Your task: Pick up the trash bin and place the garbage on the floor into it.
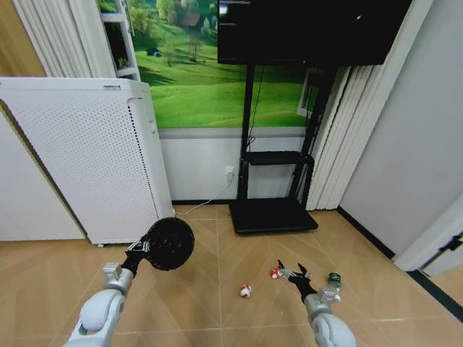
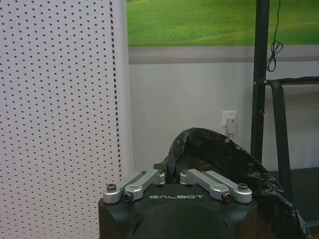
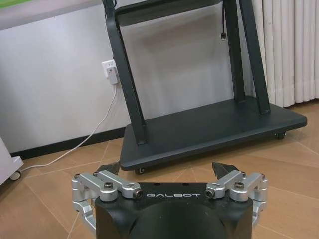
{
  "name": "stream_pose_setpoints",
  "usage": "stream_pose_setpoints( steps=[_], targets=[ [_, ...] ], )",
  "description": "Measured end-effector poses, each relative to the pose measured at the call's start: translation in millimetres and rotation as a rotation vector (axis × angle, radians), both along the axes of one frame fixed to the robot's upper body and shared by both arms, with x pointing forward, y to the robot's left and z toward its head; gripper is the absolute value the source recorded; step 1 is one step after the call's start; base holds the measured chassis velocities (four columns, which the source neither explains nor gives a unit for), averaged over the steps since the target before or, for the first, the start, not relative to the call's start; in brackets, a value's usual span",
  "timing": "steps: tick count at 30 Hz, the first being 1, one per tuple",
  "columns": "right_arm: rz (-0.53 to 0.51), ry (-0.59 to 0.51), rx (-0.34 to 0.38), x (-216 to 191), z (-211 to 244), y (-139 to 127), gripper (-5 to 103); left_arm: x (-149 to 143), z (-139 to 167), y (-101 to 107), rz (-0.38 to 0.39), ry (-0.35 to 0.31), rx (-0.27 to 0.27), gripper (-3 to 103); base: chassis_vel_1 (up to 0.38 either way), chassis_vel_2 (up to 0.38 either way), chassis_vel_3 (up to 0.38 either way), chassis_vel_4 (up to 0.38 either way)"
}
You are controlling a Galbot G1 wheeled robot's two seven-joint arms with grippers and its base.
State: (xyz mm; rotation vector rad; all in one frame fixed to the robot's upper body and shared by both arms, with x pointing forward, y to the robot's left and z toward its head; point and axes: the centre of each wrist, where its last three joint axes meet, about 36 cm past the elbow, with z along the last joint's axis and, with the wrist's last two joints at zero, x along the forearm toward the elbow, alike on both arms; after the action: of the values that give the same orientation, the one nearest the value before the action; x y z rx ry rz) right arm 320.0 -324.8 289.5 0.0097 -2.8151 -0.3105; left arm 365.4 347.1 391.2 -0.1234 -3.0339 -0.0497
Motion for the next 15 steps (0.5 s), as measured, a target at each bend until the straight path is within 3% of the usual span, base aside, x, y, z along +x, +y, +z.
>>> stream_pose_setpoints(
  steps=[15],
  targets=[
    [0.004,0.004,-0.003,-2.8,-7.9,-1.8,100,0.8,-6.1,-8.6,-0.024,0.015,0.003,7,-0.060,0.056,0.072,-0.065]
  ],
)
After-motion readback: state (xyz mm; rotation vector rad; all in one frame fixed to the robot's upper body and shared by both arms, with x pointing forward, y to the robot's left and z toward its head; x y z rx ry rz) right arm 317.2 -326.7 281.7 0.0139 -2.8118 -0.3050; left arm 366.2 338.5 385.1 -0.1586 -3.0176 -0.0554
